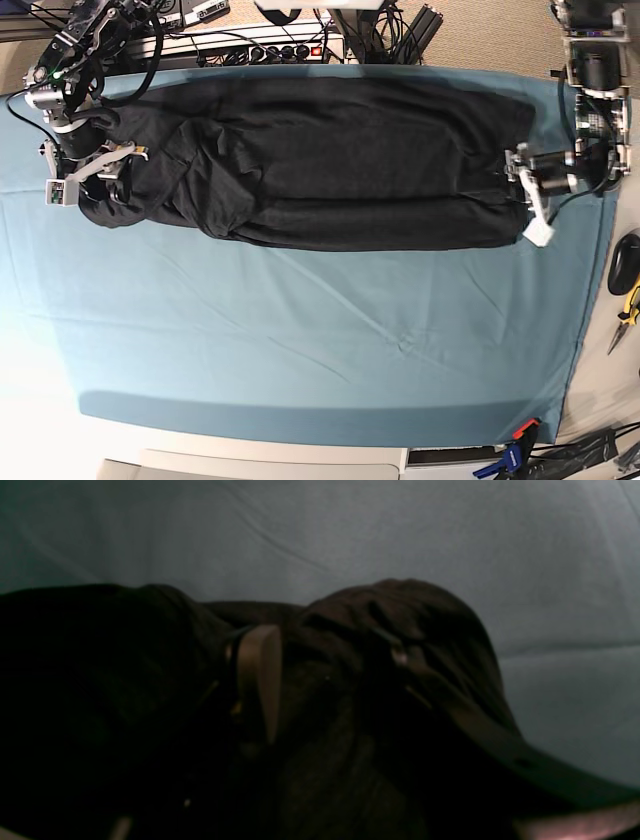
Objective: Fold the T-shirt properly
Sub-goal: 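Move the left gripper to the shirt's other side end and grasp it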
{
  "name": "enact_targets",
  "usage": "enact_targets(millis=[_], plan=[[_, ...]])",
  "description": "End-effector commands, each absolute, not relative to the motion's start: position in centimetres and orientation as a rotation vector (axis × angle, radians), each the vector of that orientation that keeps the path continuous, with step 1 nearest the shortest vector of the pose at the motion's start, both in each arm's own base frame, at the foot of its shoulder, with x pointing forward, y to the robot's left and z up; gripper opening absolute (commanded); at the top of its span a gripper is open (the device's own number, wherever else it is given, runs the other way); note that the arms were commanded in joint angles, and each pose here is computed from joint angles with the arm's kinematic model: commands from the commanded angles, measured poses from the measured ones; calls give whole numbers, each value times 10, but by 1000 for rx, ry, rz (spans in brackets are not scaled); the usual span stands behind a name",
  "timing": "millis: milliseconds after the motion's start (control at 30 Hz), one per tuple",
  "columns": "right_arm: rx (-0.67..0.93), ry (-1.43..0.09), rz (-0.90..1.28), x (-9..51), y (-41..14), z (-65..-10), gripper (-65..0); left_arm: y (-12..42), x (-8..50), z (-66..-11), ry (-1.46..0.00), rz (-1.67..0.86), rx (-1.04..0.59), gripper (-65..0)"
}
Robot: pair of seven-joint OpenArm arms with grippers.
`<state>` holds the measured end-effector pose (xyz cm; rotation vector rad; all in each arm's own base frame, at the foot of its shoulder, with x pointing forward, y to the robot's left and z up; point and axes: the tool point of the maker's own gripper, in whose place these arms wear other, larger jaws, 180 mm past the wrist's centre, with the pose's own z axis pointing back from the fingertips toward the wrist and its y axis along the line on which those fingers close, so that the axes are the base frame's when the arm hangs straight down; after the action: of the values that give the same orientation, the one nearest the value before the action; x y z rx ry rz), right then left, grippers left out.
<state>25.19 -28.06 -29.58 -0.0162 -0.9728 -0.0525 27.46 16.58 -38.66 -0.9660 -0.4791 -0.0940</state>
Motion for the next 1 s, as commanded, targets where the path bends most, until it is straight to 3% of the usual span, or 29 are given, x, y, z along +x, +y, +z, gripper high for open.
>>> enact_targets(millis=[0, 767, 967], plan=[[-30, -1023, -35, 257, -283, -282, -374, 178, 285, -374, -525, -96, -952, -315], [-30, -1024, -35, 257, -283, -281, -374, 183, 292, -377, -559, -92, -907, -320], [-31, -1024, -35, 257, -283, -281, -374, 184, 295, -376, -578, -91, -900, -479]])
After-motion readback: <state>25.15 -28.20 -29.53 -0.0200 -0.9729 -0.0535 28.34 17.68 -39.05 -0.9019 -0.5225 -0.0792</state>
